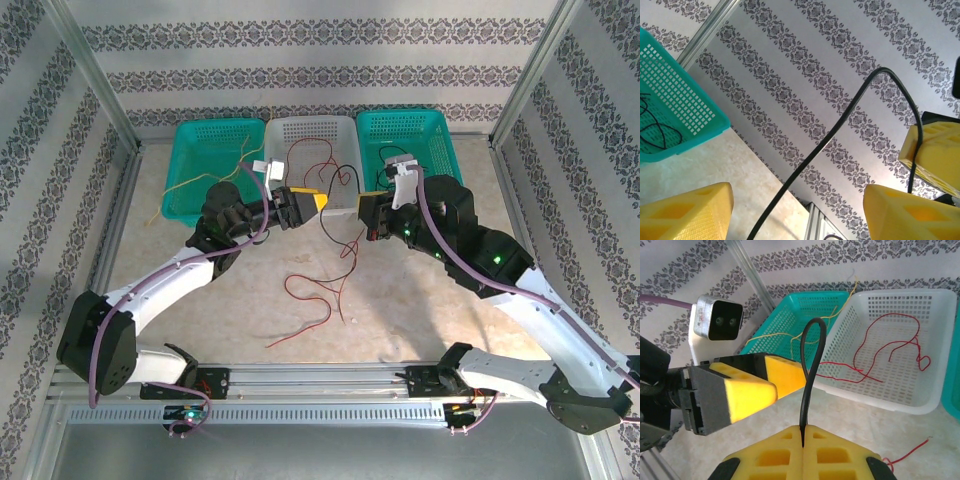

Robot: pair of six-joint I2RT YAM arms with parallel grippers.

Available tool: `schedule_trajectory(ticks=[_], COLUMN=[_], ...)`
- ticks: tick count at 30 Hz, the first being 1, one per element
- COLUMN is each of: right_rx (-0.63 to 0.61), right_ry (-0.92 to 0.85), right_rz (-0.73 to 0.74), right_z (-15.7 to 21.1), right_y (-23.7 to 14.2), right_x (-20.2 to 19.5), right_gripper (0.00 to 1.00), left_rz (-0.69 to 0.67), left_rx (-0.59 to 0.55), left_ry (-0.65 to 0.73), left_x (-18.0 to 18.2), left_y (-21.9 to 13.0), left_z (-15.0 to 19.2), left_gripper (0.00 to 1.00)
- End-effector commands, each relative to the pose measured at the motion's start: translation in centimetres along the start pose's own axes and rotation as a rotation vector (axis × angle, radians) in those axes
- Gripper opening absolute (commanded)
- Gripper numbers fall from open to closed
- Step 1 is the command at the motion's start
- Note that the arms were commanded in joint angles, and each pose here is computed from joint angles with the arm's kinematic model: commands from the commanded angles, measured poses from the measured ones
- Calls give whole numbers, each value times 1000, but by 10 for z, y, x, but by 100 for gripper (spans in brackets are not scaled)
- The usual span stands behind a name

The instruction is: Untangle the cables

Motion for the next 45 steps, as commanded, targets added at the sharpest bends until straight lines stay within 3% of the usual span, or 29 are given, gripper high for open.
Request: schedule_trajectory(ticks=[1, 10, 15, 22, 33, 34, 37, 39, 41, 45], right_rx=[-32, -33, -32, -30, -17, -17, -7, 5, 17, 54], right_ry=[29, 49, 72, 90, 113, 115, 122, 124, 132, 149], right_rz=[-53, -83, -96, -124, -69, -55, 0, 30, 52, 42], right_z=[-6, -7, -4, -2, 6, 8, 14, 19, 25, 39], right_y=[-1, 1, 3, 4, 6, 5, 4, 3, 2, 7], right_x=[3, 5, 5, 6, -4, -5, -11, -15, -19, -21], right_gripper=[0, 0, 0, 0, 1, 11, 39, 48, 64, 67], left_rz=[13, -1, 29, 21, 53, 37, -38, -83, -108, -107], left_rx=[39, 26, 27, 32, -30, -40, -81, -106, -126, -157], left_ry=[77, 114, 97, 92, 88, 88, 110, 115, 110, 92], left_x=[-12, -13, -11, -8, -31, -33, -38, -42, -47, -60], left_y=[3, 8, 11, 13, 8, 7, 3, -1, -5, -11], left_z=[-1, -5, -4, -3, -17, -19, -26, -32, -40, -54], left_gripper=[66, 55, 44, 42, 4, 0, 0, 0, 0, 0])
Point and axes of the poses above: each hand's point on the last joint's axis, 136 mm out from that joint toward the fingers, its own y axis out along the fingers, its own x axis along the line the jaws close on, z = x × y, the point moved 10 cm from there along -y, back along the fingers, and after that the axes turned 10 degrees about -y, right-handed, at the moved point
